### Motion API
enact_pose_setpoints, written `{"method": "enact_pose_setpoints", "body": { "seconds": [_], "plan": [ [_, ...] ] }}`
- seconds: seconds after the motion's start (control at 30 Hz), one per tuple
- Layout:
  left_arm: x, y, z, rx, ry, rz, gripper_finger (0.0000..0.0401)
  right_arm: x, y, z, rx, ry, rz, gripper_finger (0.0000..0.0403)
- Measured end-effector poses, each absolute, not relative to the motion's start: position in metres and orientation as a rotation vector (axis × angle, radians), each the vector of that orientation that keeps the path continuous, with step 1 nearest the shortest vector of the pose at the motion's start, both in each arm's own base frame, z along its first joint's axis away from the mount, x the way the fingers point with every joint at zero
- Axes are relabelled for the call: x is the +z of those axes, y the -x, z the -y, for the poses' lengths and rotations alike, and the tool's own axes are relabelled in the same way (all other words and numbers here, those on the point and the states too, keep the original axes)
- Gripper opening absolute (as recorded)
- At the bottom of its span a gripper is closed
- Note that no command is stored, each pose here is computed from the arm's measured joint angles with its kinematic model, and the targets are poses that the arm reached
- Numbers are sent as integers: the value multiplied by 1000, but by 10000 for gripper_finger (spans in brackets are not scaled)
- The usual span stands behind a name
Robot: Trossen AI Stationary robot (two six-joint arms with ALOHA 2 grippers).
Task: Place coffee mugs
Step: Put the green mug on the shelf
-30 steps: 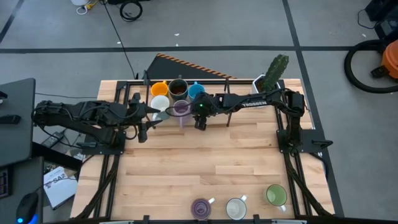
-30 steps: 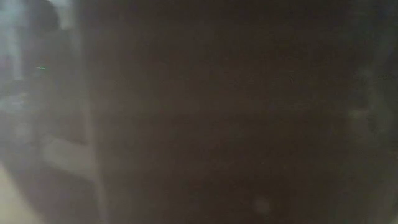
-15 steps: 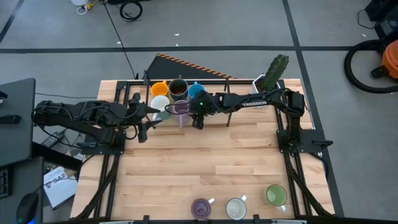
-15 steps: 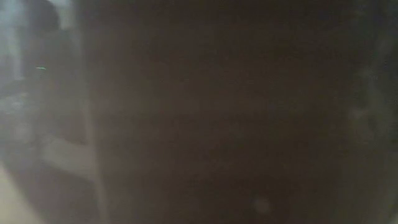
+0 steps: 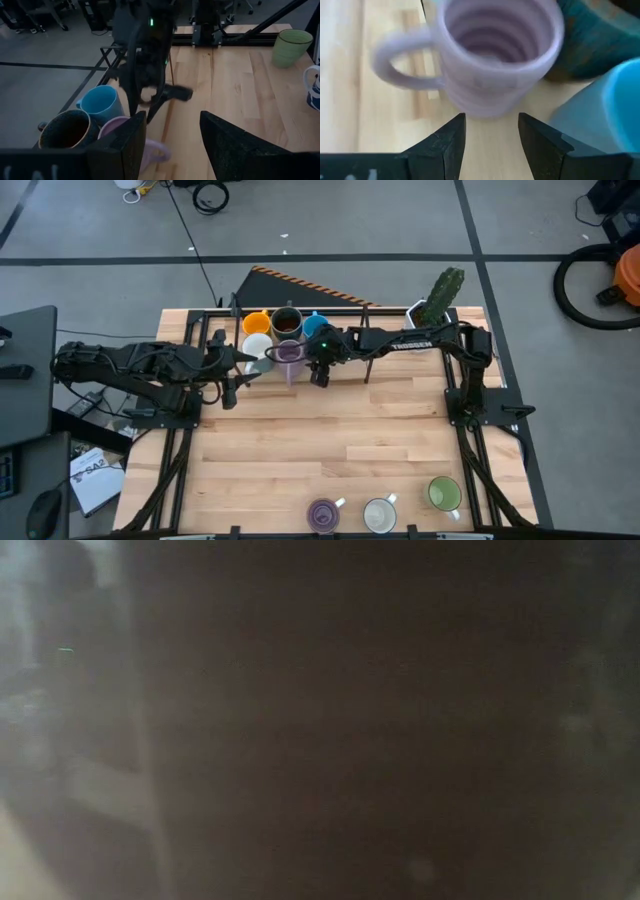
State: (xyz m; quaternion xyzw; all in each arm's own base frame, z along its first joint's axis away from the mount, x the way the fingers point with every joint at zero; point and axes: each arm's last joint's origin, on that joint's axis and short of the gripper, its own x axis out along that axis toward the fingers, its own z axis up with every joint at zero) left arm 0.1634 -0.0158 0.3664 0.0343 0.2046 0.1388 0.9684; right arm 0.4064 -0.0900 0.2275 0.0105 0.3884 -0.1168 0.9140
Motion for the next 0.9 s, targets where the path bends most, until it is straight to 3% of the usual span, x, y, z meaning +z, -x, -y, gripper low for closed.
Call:
{"method": "enact_pose_setpoints", "body": {
  "seconds": [0.37, 0.73, 0.9],
  "plan": [
    [366, -163, 16, 282, -70, -417, 192, 290, -383, 29, -126, -134, -830, 187],
    [368, -164, 16, 282, -62, -392, 192, 288, -359, -78, -29, -134, -974, 187],
    [369, -165, 16, 276, -90, -389, 192, 286, -333, -108, -71, -193, -1123, 187]
  ]
}}
